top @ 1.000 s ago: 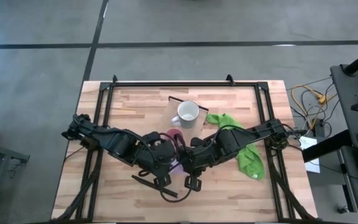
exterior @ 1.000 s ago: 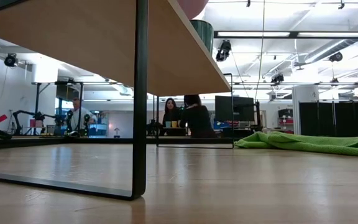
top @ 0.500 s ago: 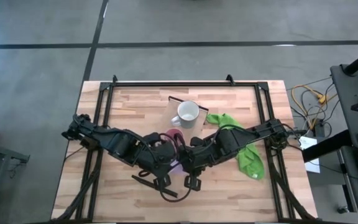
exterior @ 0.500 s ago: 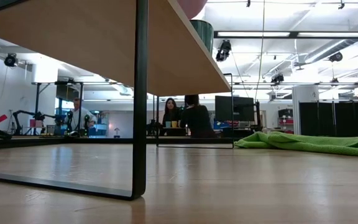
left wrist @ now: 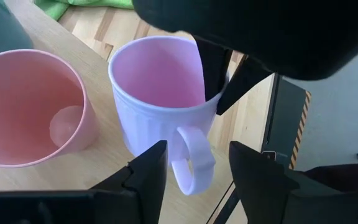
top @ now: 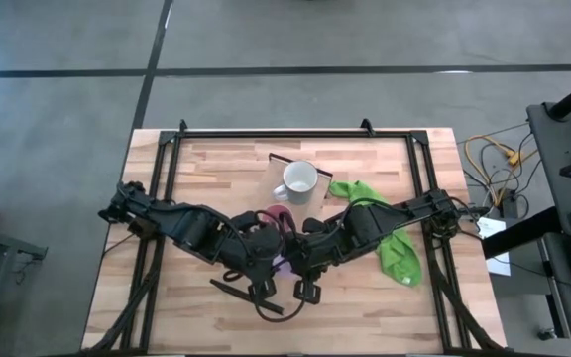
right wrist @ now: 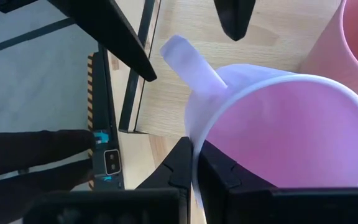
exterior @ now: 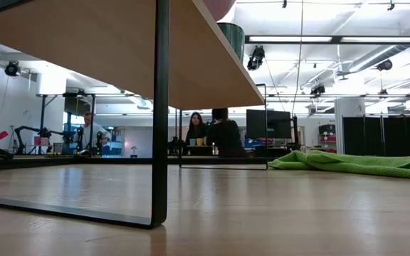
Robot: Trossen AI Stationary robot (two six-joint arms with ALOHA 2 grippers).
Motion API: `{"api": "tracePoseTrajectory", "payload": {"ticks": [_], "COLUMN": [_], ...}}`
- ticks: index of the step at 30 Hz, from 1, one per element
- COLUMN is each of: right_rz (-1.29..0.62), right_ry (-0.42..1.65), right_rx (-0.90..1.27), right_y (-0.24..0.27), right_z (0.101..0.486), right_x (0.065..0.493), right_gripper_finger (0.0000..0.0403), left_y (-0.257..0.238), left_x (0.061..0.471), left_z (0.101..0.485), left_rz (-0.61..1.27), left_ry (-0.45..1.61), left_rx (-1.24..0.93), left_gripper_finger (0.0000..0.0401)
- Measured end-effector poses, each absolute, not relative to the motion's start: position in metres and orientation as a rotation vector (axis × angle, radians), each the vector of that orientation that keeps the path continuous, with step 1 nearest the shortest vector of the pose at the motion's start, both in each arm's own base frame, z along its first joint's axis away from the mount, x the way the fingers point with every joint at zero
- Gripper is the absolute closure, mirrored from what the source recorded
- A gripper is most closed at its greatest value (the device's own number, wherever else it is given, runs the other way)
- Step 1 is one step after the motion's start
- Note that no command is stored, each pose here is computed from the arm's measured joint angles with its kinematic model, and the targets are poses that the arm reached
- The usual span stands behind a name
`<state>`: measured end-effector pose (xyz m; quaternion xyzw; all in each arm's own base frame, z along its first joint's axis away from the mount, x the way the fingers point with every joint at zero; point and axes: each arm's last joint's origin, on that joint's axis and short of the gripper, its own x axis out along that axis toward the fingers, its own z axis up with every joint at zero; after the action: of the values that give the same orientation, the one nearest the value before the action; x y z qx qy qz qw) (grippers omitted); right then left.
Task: Stack small to large cups/mugs on shelf
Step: Put the purple mug on the shelf
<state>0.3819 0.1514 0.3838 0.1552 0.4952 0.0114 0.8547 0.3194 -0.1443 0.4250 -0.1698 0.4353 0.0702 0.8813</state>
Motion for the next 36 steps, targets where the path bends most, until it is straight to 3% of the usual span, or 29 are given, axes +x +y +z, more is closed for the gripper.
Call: {"api": "tracePoseTrajectory", "payload": {"ticks": [10,36], "right_rz": [0.024,0.008], "right_ry": [1.041,1.07], "right_rx": [0.325,0.312], "right_y": [0.151,0.15], "right_z": [0.384,0.382], "right_x": [0.382,0.379], "right_gripper_finger": [0.0394,0.0394], "left_y": [-0.144,-0.151], "left_x": [0.32,0.326], "left_z": [0.424,0.412], "left_rz": [0.169,0.165], "left_ry": [0.898,0.882], "left_rx": [-0.373,-0.368], "left_gripper_finger": [0.0272,0.0274]}}
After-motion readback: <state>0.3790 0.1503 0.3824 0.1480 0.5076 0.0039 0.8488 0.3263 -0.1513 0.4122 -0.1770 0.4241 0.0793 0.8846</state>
